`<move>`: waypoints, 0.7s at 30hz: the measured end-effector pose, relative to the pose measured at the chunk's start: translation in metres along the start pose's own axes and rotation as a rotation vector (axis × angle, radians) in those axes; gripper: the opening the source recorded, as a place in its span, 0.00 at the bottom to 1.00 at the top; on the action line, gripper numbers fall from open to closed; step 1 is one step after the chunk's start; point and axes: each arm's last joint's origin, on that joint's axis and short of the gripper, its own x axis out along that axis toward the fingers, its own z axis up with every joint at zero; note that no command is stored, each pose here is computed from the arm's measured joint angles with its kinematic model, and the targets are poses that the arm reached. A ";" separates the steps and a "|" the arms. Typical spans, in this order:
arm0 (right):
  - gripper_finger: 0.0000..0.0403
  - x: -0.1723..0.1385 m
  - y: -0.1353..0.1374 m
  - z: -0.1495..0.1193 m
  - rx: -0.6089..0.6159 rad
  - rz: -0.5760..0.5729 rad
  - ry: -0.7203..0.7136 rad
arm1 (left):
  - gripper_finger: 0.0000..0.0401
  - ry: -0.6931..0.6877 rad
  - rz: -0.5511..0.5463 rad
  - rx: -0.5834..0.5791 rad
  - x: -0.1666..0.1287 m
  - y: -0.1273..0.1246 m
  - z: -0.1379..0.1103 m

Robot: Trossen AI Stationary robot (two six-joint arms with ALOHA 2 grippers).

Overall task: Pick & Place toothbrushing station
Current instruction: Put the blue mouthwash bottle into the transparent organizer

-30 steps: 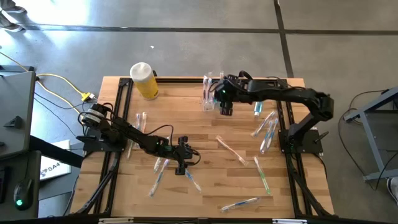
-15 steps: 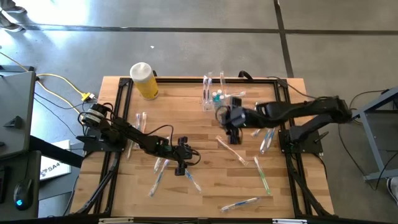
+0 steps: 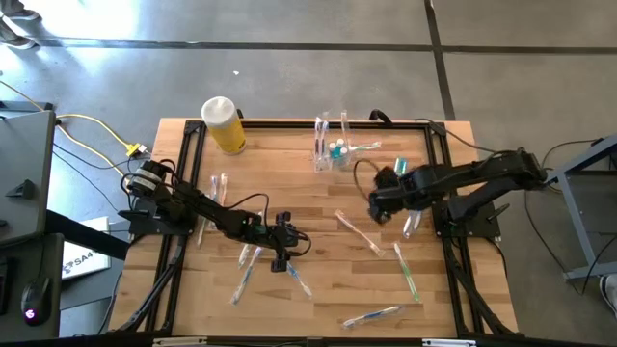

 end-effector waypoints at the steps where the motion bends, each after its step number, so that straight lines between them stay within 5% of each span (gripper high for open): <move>1: 0.52 0.004 -0.007 0.001 0.058 -0.057 -0.008 | 0.54 0.001 -0.005 0.000 0.000 0.000 0.000; 7: 0.52 0.038 -0.041 0.016 0.220 -0.208 0.084 | 0.54 0.003 -0.014 0.002 0.000 0.000 0.000; 15: 0.52 0.116 -0.078 0.038 0.369 -0.055 0.174 | 0.54 0.005 -0.022 0.026 0.000 -0.001 0.000; 21: 0.52 0.151 -0.105 0.032 0.491 -0.083 0.171 | 0.54 0.020 -0.027 0.037 0.000 -0.001 -0.002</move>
